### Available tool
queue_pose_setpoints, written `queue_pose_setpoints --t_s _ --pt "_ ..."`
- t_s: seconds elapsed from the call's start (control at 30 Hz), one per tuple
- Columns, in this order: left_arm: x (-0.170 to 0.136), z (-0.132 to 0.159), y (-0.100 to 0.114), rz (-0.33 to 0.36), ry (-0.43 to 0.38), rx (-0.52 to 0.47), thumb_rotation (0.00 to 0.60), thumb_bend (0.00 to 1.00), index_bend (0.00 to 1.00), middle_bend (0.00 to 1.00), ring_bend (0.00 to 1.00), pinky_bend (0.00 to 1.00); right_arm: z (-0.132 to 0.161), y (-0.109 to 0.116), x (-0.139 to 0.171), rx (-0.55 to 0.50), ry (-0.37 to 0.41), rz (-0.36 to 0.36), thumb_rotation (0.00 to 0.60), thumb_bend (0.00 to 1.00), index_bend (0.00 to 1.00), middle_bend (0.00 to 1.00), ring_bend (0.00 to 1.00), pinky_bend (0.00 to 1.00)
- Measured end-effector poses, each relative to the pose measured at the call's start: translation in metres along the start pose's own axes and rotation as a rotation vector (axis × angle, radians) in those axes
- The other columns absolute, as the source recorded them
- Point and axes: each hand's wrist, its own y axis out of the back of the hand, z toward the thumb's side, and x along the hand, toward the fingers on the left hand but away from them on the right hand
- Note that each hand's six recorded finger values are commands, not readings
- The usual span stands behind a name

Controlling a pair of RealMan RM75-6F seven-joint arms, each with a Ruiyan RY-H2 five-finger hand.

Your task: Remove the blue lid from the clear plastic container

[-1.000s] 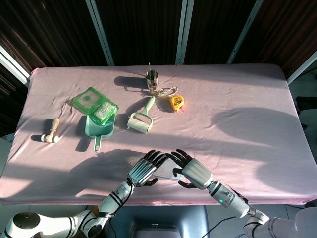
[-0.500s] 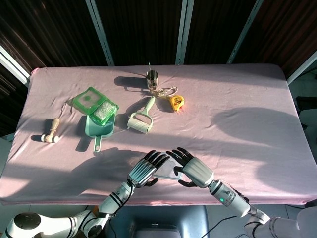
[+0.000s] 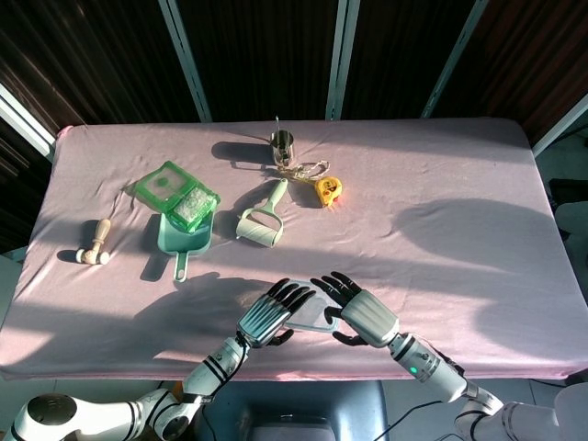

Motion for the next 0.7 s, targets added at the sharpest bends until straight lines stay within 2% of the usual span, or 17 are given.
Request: queue_pose_setpoints --t_s 0.7 --pt "-0.002 0.004 -0.005 -0.004 -0.012 0.017 0.6 0.33 0.0 0.59 0.68 0.62 -0.001 0.011 -0.003 -0.003 -0.004 -0.032 0.6 0.46 0.66 0.05 0.0 0.0"
